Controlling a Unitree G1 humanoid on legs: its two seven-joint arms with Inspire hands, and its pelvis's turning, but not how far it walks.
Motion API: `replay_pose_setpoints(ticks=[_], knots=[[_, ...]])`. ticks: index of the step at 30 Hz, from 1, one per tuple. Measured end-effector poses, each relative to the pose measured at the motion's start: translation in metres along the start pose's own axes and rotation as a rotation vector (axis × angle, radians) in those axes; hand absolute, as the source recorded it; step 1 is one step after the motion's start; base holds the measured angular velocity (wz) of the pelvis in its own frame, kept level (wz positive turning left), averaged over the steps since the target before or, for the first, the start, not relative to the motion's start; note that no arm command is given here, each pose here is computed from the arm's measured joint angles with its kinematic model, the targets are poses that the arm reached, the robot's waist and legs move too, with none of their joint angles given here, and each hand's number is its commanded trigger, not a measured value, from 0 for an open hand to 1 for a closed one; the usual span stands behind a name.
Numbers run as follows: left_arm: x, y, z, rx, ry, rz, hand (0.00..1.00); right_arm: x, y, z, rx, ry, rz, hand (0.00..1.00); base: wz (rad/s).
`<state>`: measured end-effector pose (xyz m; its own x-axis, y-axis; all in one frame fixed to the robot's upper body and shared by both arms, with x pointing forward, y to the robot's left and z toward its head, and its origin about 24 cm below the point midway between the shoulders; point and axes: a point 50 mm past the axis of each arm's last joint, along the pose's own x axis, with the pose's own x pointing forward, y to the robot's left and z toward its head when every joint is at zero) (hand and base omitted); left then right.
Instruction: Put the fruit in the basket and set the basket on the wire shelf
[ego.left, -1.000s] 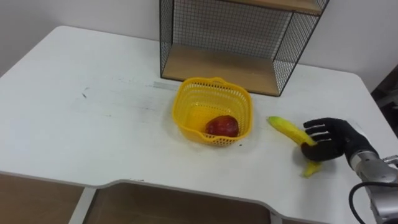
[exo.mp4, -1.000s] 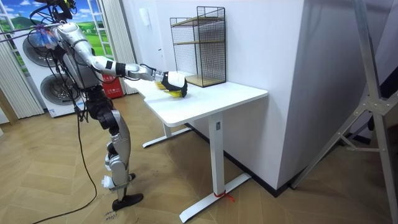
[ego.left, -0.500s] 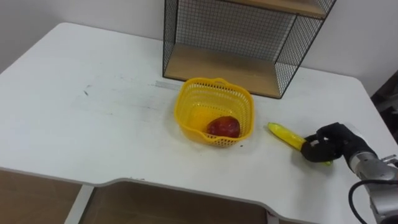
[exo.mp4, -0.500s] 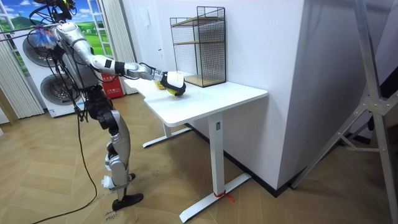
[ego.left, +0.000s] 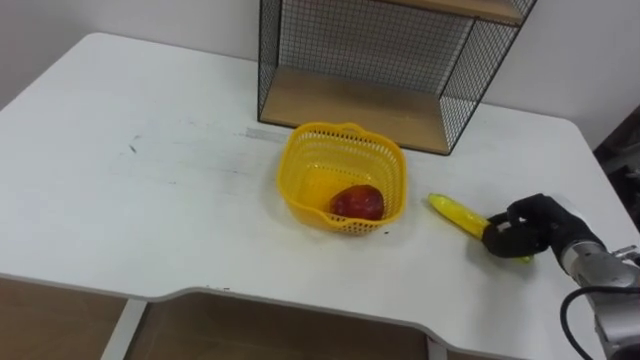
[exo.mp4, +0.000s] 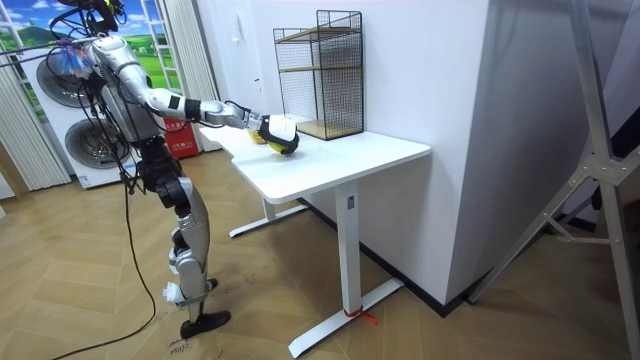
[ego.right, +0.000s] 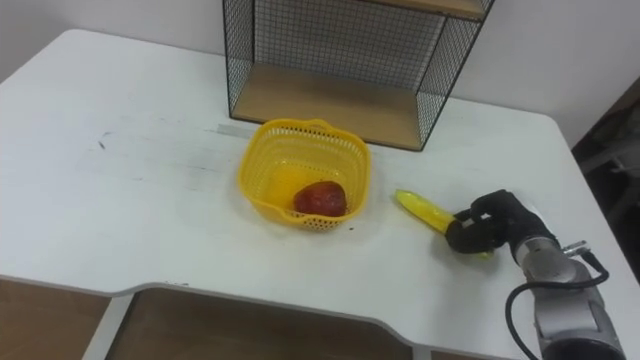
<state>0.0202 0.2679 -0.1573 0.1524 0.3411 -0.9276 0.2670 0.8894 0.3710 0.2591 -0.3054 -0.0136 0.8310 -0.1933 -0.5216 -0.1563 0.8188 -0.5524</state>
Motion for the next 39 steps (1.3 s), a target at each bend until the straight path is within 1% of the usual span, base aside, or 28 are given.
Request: replay_pose_setpoints(ticks=[4,9,14,18,22,27,32,39], knots=[[0.000,0.001,0.003,-0.002,-0.007,0.001,0.00,-0.001,0.001,0.007,0.014,-0.030,-0.001,1.00,-0.01],[0.001,0.003,0.008,-0.003,-0.018,0.010,0.00,-0.007,0.004,0.030,0.018,-0.143,-0.001,1.00,-0.01],[0.001,0.003,0.008,-0.003,-0.021,0.011,0.00,-0.010,0.005,0.038,0.021,-0.183,-0.005,1.00,0.00],[0.000,0.003,0.006,-0.003,-0.020,0.012,0.00,-0.015,0.001,0.051,0.017,-0.244,-0.044,1.00,0.00],[0.000,0.002,0.004,-0.004,-0.014,0.011,0.00,-0.019,0.001,0.054,0.026,-0.271,-0.059,1.00,0.00],[0.000,0.001,0.002,-0.005,0.000,0.015,0.00,-0.021,0.000,0.060,0.095,-0.298,-0.067,1.00,-0.01],[0.000,0.000,0.001,-0.005,0.013,0.014,0.00,-0.024,-0.003,0.066,0.103,-0.325,-0.087,1.00,0.00],[-0.001,-0.006,0.001,-0.011,0.012,0.000,0.00,-0.024,-0.004,0.066,0.107,-0.326,-0.116,1.00,0.00]])
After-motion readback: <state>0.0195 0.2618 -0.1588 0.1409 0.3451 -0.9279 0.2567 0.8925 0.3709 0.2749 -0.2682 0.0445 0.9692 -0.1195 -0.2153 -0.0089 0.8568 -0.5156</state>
